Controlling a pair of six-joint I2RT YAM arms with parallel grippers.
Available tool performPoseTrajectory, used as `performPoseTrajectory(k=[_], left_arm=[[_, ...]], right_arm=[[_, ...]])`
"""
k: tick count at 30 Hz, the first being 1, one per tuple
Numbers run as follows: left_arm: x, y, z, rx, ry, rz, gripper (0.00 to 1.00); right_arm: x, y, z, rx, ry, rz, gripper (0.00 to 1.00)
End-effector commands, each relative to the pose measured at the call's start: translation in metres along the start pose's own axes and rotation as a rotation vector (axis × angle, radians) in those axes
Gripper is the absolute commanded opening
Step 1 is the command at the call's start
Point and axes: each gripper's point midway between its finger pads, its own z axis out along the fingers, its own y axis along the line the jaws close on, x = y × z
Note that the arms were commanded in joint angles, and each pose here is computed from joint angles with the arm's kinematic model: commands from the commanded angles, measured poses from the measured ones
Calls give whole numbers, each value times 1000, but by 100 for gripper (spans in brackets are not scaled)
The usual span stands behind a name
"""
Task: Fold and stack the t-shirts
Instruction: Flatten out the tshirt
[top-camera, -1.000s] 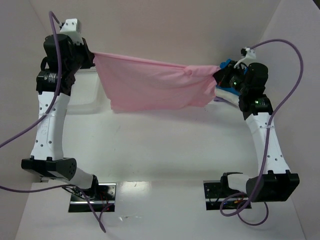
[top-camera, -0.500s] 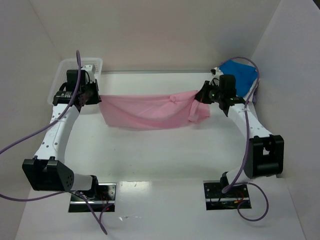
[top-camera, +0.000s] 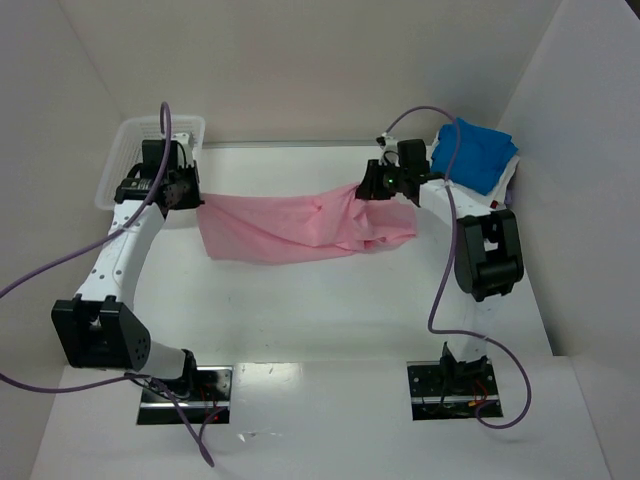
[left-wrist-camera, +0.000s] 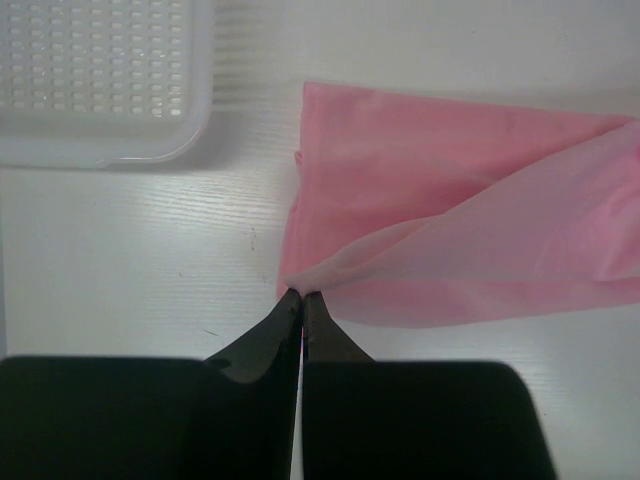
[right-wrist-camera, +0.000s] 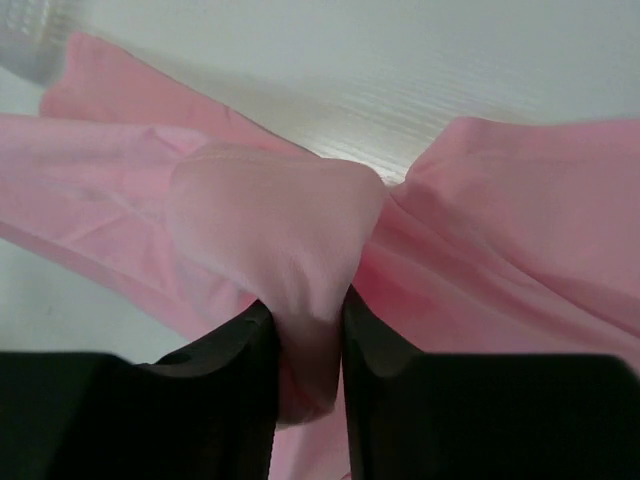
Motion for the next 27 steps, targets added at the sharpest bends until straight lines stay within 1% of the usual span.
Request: performPoseTrajectory(k=[1, 3, 5, 6, 8, 12, 15, 17, 21, 23, 25, 27], left_arm=[[-14, 5, 7, -17, -36, 24, 0], [-16, 5, 11, -18, -32, 24, 0], [-18, 2, 15, -6, -30, 24, 0], [-19, 2, 18, -2, -28, 24, 0], [-21, 0, 20, 8, -33, 24, 0], [-20, -1, 23, 14, -24, 30, 0], [-20, -1, 23, 14, -24, 34, 0], [-19, -2, 23, 18, -24, 34, 0], [-18, -6, 25, 45, -24, 34, 0], [-20, -8, 25, 54, -29, 34, 0], [-16, -8, 26, 53, -20, 34, 0], [-16, -8, 26, 53, -20, 34, 0]], right_arm=[[-31, 10, -4, 11, -74, -91, 46], [-36, 8, -8, 35, -89, -106, 54], [-35, 2, -14, 83, -80, -100, 74], [-34, 0, -16, 100, -78, -97, 81], [-41, 3, -26, 117, -95, -112, 89], [-30, 12, -43, 108, -95, -120, 90], [-4, 19, -50, 76, -59, -127, 91], [0, 27, -57, 81, -65, -139, 91], [22, 35, -53, 137, -35, -197, 89], [22, 32, -50, 191, -37, -207, 83], [19, 33, -44, 200, -36, -190, 80], [11, 28, -39, 252, -55, -161, 71]])
